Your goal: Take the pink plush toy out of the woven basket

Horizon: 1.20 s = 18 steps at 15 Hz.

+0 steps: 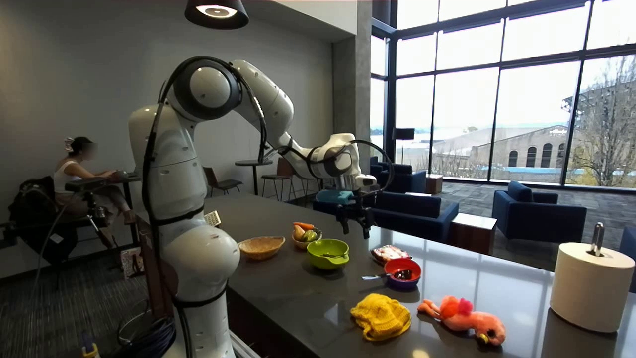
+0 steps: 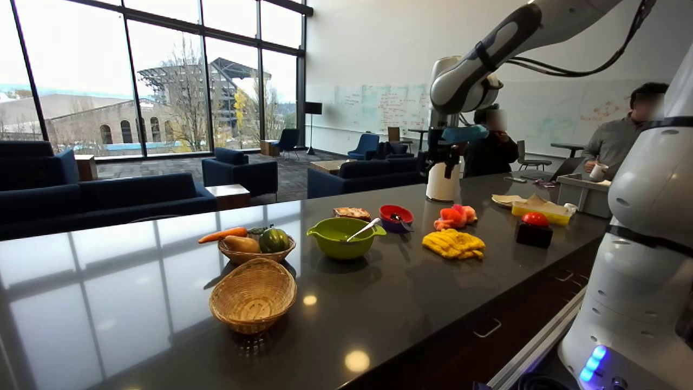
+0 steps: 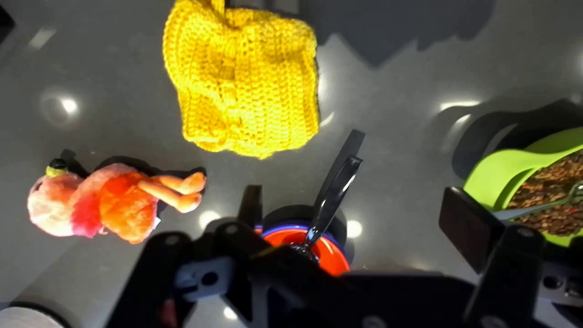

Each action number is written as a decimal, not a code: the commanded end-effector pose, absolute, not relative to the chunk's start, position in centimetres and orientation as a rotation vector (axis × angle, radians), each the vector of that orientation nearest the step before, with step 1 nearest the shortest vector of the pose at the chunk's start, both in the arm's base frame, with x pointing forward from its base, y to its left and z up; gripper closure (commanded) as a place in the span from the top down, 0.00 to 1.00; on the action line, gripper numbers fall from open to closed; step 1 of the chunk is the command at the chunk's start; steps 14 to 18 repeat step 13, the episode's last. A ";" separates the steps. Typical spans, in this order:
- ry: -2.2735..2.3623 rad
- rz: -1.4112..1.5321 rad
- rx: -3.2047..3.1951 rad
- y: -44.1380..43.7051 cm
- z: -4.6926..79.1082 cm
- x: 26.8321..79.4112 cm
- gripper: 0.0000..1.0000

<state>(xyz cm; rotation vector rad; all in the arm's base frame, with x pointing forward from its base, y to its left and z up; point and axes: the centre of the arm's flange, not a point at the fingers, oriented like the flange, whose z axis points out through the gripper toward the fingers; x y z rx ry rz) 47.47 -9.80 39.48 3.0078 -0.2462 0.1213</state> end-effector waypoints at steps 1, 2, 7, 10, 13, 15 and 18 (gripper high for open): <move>-0.172 0.030 3.053 -7.8 41.1 45.0 1.00; -0.156 0.003 3.063 -7.2 41.4 44.8 1.00; -0.094 -0.089 3.090 -5.6 42.4 43.9 1.00; -0.081 -0.144 3.107 -5.4 43.1 43.7 1.00; -0.097 -0.140 3.095 -5.1 42.2 44.3 1.00; -0.097 -0.140 3.095 -5.1 42.2 44.3 1.00; -0.097 -0.140 3.095 -5.1 42.2 44.3 1.00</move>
